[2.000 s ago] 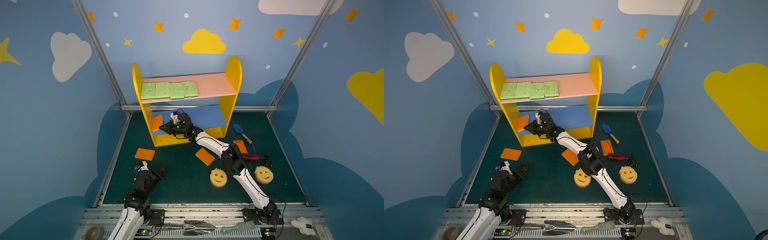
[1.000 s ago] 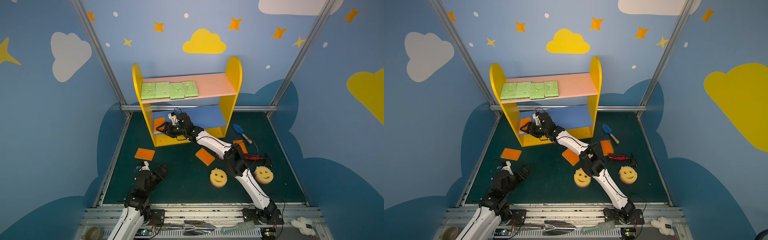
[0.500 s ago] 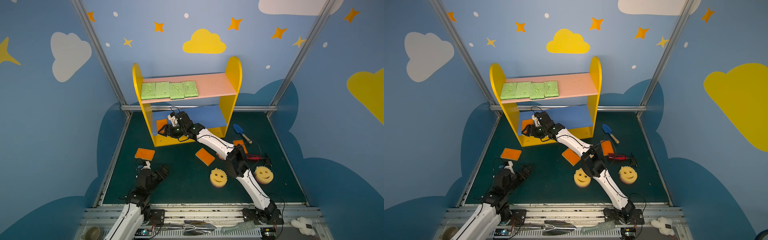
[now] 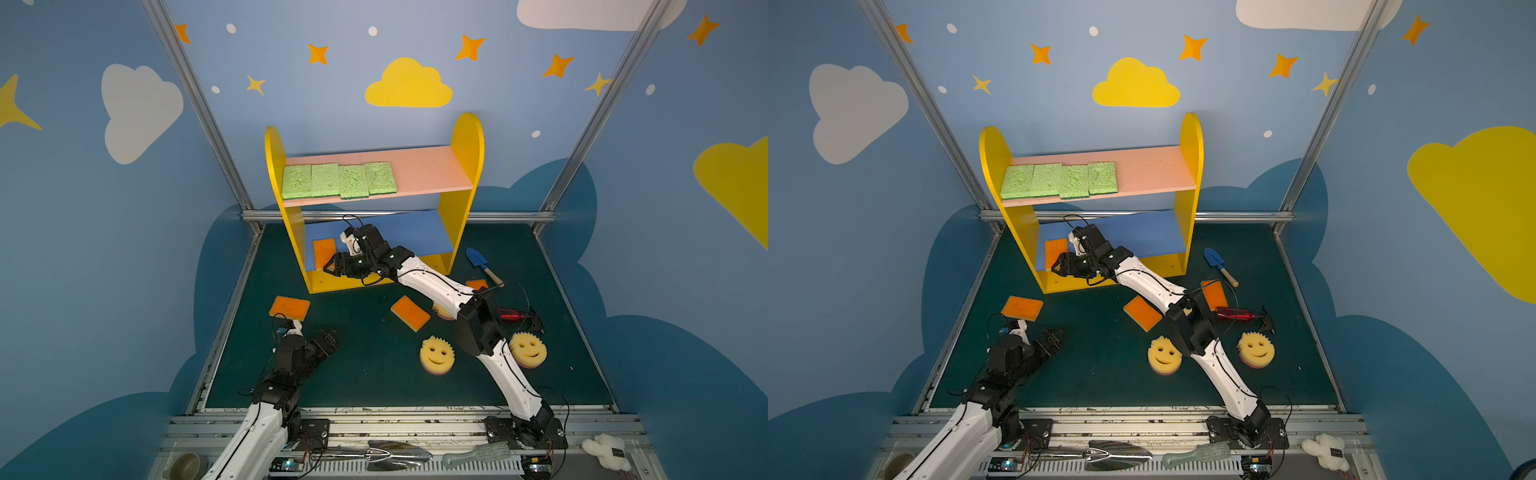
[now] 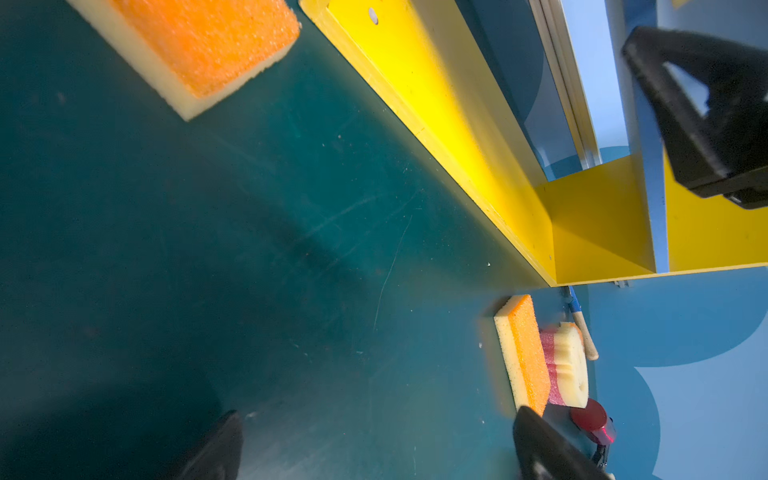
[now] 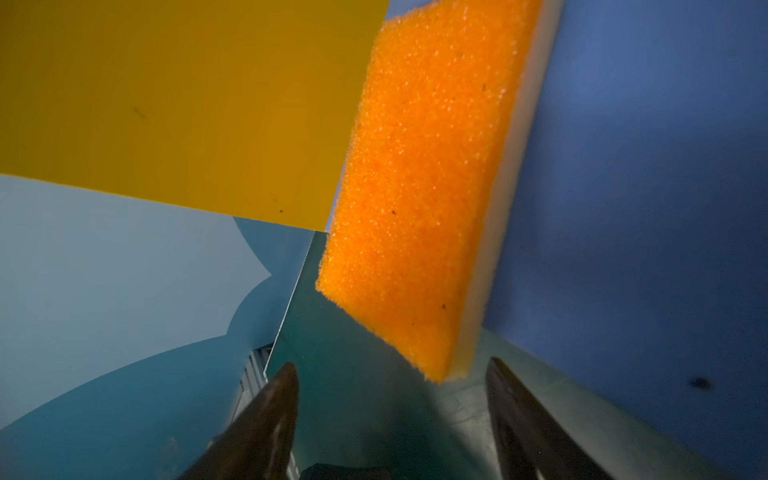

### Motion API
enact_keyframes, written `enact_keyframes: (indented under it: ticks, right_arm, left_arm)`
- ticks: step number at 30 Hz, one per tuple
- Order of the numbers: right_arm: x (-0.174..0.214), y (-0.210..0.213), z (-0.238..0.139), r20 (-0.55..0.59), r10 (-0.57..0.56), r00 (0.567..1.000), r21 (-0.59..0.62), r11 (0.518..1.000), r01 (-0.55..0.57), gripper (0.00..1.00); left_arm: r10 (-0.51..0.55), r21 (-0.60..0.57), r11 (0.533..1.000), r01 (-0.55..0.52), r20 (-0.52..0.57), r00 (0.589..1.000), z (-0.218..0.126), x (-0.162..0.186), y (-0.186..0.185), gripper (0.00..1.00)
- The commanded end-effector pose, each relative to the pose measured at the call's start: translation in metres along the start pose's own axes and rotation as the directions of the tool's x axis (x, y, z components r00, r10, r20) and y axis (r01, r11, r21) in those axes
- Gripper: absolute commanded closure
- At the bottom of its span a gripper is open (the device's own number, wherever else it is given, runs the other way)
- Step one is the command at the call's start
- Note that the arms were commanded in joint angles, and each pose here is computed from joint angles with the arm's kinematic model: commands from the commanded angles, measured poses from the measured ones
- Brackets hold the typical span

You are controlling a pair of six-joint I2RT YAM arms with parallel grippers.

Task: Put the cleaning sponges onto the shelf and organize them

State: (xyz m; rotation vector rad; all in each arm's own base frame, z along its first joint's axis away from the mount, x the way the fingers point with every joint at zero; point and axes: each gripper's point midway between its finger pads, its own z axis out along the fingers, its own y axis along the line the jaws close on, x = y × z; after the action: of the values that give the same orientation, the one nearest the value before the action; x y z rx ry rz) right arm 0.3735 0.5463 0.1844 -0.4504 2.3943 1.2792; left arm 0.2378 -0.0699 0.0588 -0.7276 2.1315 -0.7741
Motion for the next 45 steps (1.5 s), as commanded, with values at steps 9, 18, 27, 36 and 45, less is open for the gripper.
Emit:
enact_keyframes:
  ticks: [9,18,27,36,45]
  right_arm:
    - [-0.017,0.027,-0.042,0.074,0.013,0.997,-0.082,0.997,-0.007,0.45]
    - [-0.035,0.017,-0.043,0.103,0.052,0.993,-0.109,0.993,-0.041,0.86]
    - [-0.039,0.005,-0.022,0.081,0.107,0.991,-0.138,0.986,-0.095,1.0]
    - [-0.043,-0.004,-0.012,0.074,0.121,0.99,-0.125,0.986,-0.111,1.0]
    - [-0.05,-0.006,0.002,0.064,0.14,0.988,-0.153,0.98,-0.128,1.0]
  left_arm:
    - [0.015,0.03,0.999,-0.016,0.02,1.0,-0.003,-0.007,-0.01,0.0]
    - [0.012,0.033,0.999,-0.013,0.026,1.0,-0.002,-0.009,-0.011,0.01]
    - [0.019,0.025,0.999,-0.02,0.04,0.999,-0.002,-0.01,-0.009,0.0]
    - [0.024,0.023,0.999,-0.025,0.045,0.999,0.0,-0.012,-0.009,0.0]
    - [0.017,0.02,1.0,-0.017,0.034,0.999,0.001,-0.01,-0.009,0.01]
